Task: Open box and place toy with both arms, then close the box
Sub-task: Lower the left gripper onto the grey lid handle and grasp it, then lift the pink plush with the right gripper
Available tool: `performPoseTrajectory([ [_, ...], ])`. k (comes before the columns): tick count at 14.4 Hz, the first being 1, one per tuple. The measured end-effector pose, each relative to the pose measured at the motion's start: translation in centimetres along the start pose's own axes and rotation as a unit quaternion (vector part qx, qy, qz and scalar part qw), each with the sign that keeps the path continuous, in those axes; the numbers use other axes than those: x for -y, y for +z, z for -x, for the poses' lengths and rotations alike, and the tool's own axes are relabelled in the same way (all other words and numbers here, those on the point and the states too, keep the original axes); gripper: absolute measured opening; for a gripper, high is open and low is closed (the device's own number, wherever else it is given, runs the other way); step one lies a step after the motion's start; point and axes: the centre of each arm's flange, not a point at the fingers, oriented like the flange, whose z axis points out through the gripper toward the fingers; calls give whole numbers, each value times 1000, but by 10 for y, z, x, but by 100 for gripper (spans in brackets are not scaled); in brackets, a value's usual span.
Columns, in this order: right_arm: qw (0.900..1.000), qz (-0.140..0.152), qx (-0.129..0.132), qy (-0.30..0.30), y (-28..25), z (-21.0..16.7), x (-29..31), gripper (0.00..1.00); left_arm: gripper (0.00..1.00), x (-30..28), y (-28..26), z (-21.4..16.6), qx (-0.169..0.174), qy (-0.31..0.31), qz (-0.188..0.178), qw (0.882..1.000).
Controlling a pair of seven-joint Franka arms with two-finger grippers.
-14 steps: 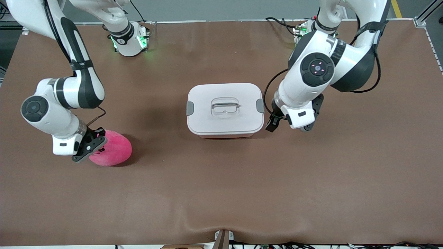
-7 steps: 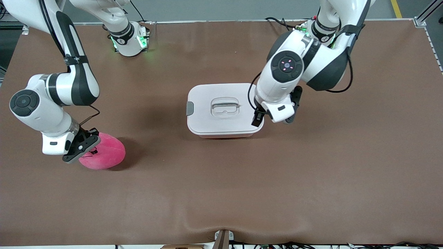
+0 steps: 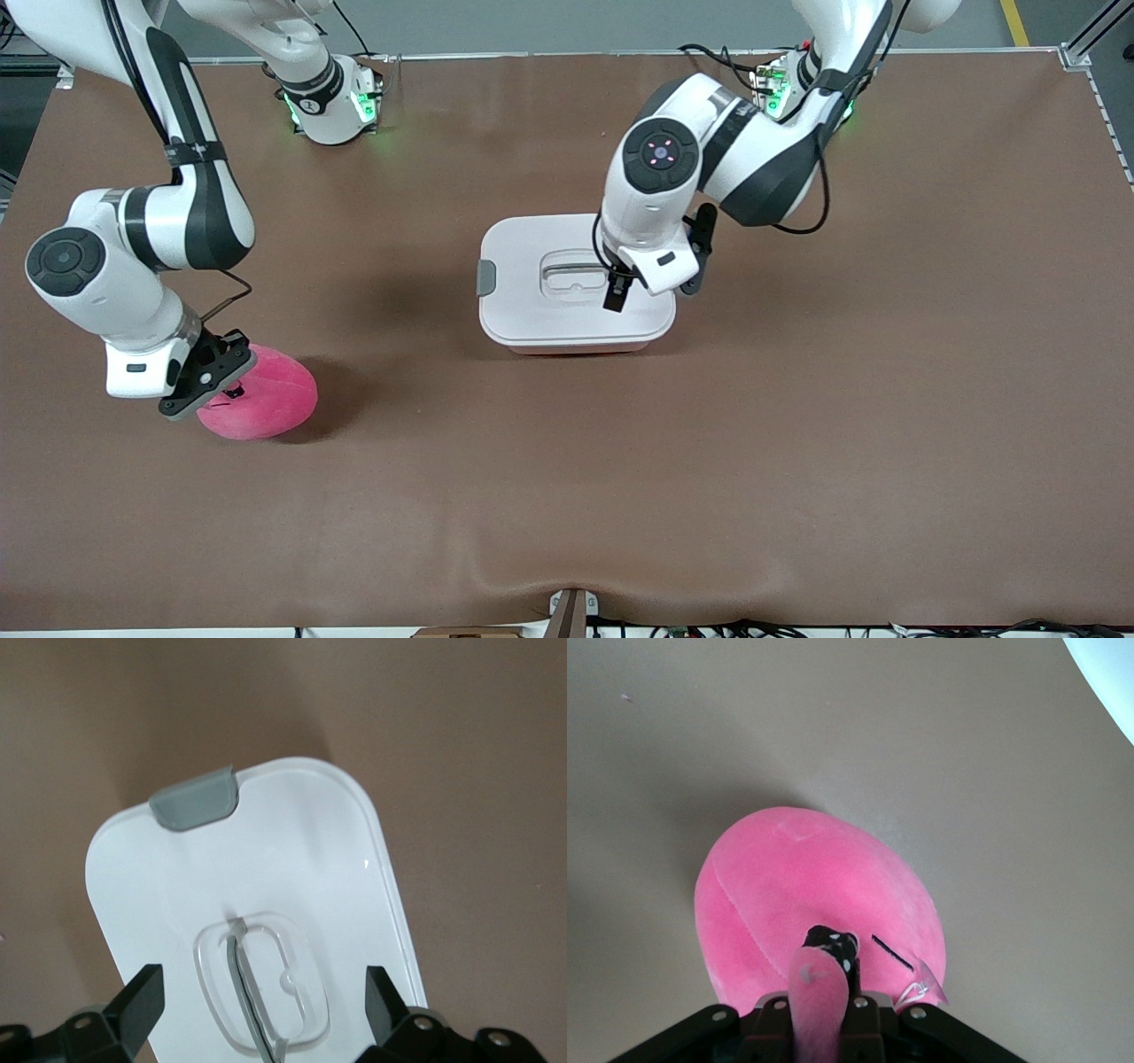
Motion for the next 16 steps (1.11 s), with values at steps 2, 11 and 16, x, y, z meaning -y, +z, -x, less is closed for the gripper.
performPoseTrajectory([
  [2, 1000, 13, 7, -22, -2, -1, -1, 15, 100, 3, 11, 12, -3, -21, -5, 1000],
  [11, 987, 75, 39, -134, -17, -22, 8, 15, 100, 12, 52, 48, -9, -72, -11, 997],
  [16, 976, 80, 42, -196, -23, -18, -3, 15, 100, 17, 75, 59, -21, -70, -18, 997],
])
